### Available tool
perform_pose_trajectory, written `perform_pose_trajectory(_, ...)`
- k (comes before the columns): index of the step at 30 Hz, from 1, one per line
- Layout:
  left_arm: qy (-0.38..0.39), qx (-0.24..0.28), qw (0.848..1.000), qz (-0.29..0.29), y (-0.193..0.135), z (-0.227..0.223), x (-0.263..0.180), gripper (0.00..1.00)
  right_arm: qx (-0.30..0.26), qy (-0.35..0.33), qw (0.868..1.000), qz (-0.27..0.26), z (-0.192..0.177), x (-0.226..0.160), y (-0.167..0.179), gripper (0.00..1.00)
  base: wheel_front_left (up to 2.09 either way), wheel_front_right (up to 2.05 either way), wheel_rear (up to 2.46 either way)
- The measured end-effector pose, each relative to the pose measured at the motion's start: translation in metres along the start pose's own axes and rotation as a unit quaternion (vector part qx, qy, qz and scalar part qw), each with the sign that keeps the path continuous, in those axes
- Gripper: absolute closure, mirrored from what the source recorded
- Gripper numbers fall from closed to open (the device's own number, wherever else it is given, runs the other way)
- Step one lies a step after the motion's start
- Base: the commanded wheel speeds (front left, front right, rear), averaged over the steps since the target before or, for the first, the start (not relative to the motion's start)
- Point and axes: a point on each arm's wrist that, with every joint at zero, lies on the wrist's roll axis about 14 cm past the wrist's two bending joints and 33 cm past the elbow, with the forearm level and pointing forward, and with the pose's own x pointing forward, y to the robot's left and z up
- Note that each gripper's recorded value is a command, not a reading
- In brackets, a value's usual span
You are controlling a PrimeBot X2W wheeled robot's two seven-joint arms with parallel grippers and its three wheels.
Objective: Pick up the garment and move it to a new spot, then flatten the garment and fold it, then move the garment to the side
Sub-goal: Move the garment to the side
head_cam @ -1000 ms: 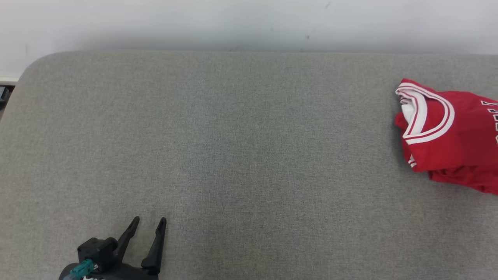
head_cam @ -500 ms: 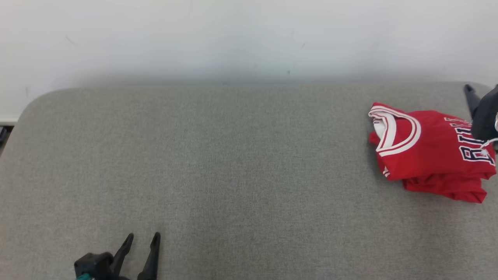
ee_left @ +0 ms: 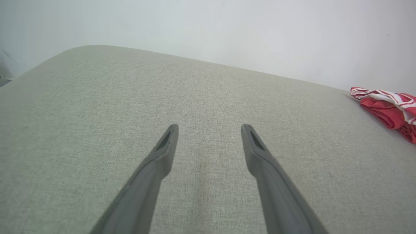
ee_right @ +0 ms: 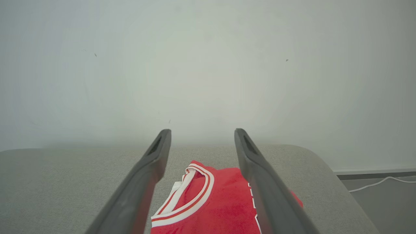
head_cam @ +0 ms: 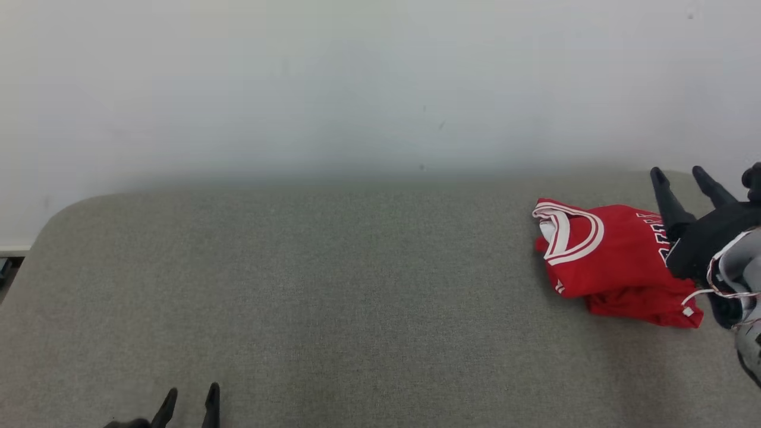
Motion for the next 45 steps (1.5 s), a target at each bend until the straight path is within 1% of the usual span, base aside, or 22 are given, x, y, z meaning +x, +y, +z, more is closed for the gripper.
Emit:
perform_pose_trajectory(3,0.003,0.002,1.0,0.013,0.006,-0.005,-0.01,0.0,0.023,-0.021,0.999,0.016,0.0,-0.01,0.014,0.0,0.0,0.0,0.0)
perform_pose_trajectory(6,-0.01,0.003,1.0,0.018,0.007,0.002,-0.014,0.0,0.033,-0.013,0.999,0.025,-0.015,-0.024,0.025,0.0,0.0,0.0,0.0)
perform_pose_trajectory(8,-0.015,0.005,1.0,0.02,0.007,0.005,-0.015,0.0,0.027,-0.005,0.999,0.029,-0.026,-0.035,0.03,0.0,0.0,0.0,0.0)
perform_pose_trajectory(11,-0.023,0.009,1.0,0.017,0.005,0.01,-0.017,0.0,0.034,-0.003,0.999,0.027,-0.036,-0.049,0.033,0.0,0.0,0.0,0.0)
perform_pose_trajectory(14,-0.03,0.01,0.999,0.02,0.007,0.014,-0.019,0.0,0.047,-0.015,0.999,0.019,-0.035,-0.06,0.034,0.0,0.0,0.0,0.0)
perform_pose_trajectory(18,-0.04,0.015,0.999,0.018,0.004,0.021,-0.016,0.0,0.041,-0.021,0.999,0.017,-0.04,-0.074,0.041,0.0,0.0,0.0,0.0)
perform_pose_trajectory(21,-0.049,0.024,0.998,0.016,0.002,0.026,-0.016,0.0,0.024,-0.021,0.999,0.017,-0.046,-0.087,0.044,0.0,0.0,0.0,0.0)
perform_pose_trajectory(24,-0.051,0.027,0.998,0.024,0.007,0.027,-0.017,0.0,0.024,-0.029,0.999,0.023,-0.045,-0.097,0.046,0.0,0.0,0.0,0.0)
perform_pose_trajectory(27,-0.046,0.026,0.998,0.028,0.009,0.023,-0.022,0.0,0.006,-0.031,0.999,0.03,-0.047,-0.106,0.049,0.0,0.0,0.0,0.0)
perform_pose_trajectory(32,-0.05,0.034,0.998,0.033,0.014,0.026,-0.022,0.0,-0.016,-0.018,0.999,0.041,-0.063,-0.124,0.055,0.0,0.0,0.0,0.0)
perform_pose_trajectory(35,-0.053,0.038,0.997,0.032,0.014,0.028,-0.022,0.0,-0.021,-0.021,0.999,0.04,-0.065,-0.13,0.055,0.0,0.0,0.0,0.0)
perform_pose_trajectory(37,-0.054,0.04,0.997,0.034,0.015,0.029,-0.024,0.0,-0.026,-0.028,0.999,0.031,-0.061,-0.132,0.049,0.0,0.0,0.0,0.0)
perform_pose_trajectory(41,-0.053,0.04,0.997,0.039,0.019,0.029,-0.025,0.0,-0.024,-0.045,0.998,-0.023,-0.053,-0.136,0.019,0.0,0.0,0.0,0.0)
perform_pose_trajectory(45,-0.058,0.04,0.997,0.044,0.021,0.032,-0.025,0.0,-0.008,-0.05,0.997,-0.055,-0.056,-0.141,0.008,0.0,0.0,0.0,0.0)
